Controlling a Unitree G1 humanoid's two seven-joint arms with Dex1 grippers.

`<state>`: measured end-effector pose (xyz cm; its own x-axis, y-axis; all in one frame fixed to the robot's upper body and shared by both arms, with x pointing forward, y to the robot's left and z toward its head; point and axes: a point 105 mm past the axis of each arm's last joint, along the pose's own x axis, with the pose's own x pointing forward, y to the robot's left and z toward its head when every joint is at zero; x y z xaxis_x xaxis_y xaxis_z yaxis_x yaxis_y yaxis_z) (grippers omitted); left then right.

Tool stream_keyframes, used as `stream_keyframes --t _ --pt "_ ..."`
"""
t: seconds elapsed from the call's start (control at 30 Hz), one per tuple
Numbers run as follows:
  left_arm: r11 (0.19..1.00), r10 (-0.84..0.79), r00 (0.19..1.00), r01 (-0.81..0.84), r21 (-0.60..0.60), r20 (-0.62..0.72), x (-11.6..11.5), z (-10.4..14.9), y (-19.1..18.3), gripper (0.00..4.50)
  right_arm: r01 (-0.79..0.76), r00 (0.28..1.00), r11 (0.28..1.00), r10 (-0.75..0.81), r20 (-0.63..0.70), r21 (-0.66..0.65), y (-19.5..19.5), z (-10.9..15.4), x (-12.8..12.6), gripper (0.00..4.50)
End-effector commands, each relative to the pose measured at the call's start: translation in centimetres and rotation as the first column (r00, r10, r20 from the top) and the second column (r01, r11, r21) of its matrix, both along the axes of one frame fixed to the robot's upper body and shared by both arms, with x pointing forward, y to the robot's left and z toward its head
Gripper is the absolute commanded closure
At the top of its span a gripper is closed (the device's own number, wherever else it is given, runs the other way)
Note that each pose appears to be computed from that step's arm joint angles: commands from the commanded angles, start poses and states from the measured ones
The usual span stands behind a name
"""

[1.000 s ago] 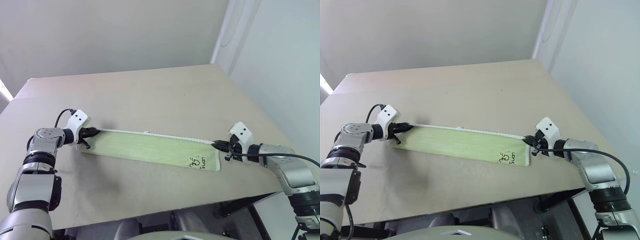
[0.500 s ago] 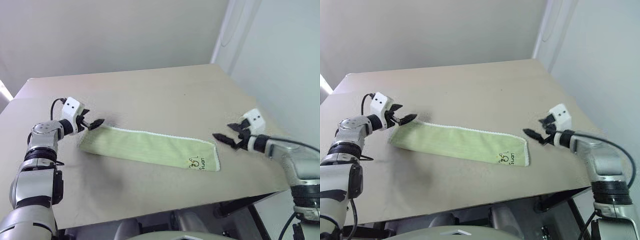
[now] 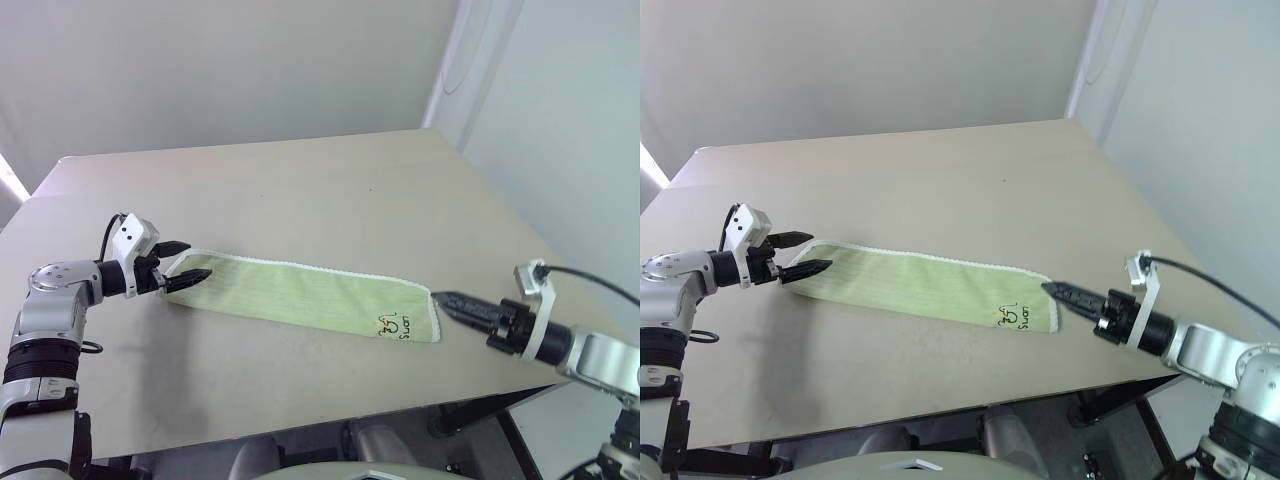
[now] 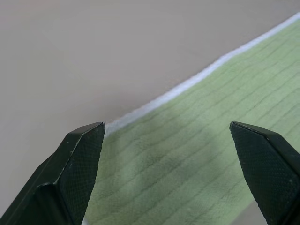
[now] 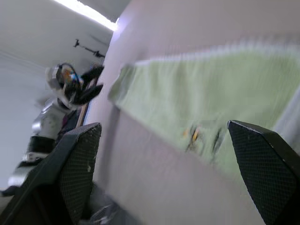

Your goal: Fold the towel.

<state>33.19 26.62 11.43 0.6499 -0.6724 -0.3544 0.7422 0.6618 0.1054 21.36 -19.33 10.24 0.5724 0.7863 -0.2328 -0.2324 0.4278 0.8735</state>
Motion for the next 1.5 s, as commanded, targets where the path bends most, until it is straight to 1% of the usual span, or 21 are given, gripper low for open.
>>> stream_keyframes --t 0.03,0.13,0.23,0.37,0.43,0.6,0.9,1.0,1.2,1.3,1.33,1.37,1.43,1.5 --pt "0.997 -0.079 0.996 0.079 -0.005 0.051 -0.3 1.2 -1.7 0.00 0.025 0.999 0.996 -0.022 -0.037 0.081 1.4 0.8 -1.0 0.01" --pt "0.985 -0.171 0.985 0.171 0.019 0.023 -1.3 0.3 -3.5 0.00 0.052 0.996 0.995 -0.045 -0.082 0.091 2.0 -0.2 -2.0 0.01" --pt "0.981 -0.193 0.981 0.192 0.026 0.013 -1.6 -0.1 -4.2 0.00 0.077 0.992 0.992 -0.066 -0.111 0.096 2.6 -0.8 -2.3 0.01" --pt "0.979 -0.204 0.979 0.204 0.029 0.003 -1.6 -0.6 -4.7 0.00 0.245 0.950 0.969 -0.231 -0.211 0.039 1.9 -3.1 -0.5 0.01" --pt "0.978 -0.206 0.979 0.206 0.036 0.001 -1.5 -0.8 -4.7 0.00 0.305 0.927 0.952 -0.291 -0.237 0.025 1.5 -3.6 0.3 0.01" --pt "0.978 -0.207 0.978 0.206 0.043 0.015 -1.0 -0.9 -5.1 0.00 0.379 0.889 0.926 -0.366 -0.274 -0.010 1.0 -4.2 1.3 0.01" --pt "0.978 -0.207 0.978 0.206 0.042 0.016 -1.0 -1.1 -5.4 0.00 0.370 0.897 0.929 -0.353 -0.266 0.016 2.1 -3.7 2.7 0.01" --pt "0.979 -0.198 0.980 0.197 0.047 0.015 -1.0 -1.1 -5.2 0.00 0.370 0.897 0.929 -0.351 -0.269 0.019 2.3 -3.7 2.7 0.59" --pt "0.983 -0.176 0.984 0.175 0.052 0.024 -0.8 -1.1 -4.8 0.00 0.379 0.887 0.925 -0.359 -0.289 0.014 2.5 -4.1 2.5 2.83" --pt "0.984 -0.170 0.985 0.168 0.057 0.028 -0.7 -1.1 -4.7 0.00 0.406 0.875 0.914 -0.385 -0.295 0.013 2.4 -4.0 3.0 3.88" --pt "0.985 -0.166 0.986 0.165 0.054 0.031 -0.6 -1.0 -4.7 0.00 0.415 0.872 0.909 -0.393 -0.293 0.017 2.3 -3.9 3.1 4.32" --pt "0.985 -0.163 0.986 0.161 0.053 0.033 -0.5 -0.9 -4.7 0.00 0.427 0.868 0.904 -0.403 -0.289 0.021 2.1 -3.8 3.3 4.49" --pt "0.986 -0.162 0.986 0.160 0.056 0.036 -0.4 -0.9 -4.7 0.00 0.442 0.865 0.896 -0.417 -0.280 0.032 1.7 -3.6 3.4 4.49" --pt "0.986 -0.158 0.987 0.156 0.055 0.041 -0.2 -0.9 -4.8 0.00 0.467 0.850 0.884 -0.442 -0.287 0.020 0.7 -3.9 3.3 4.49"
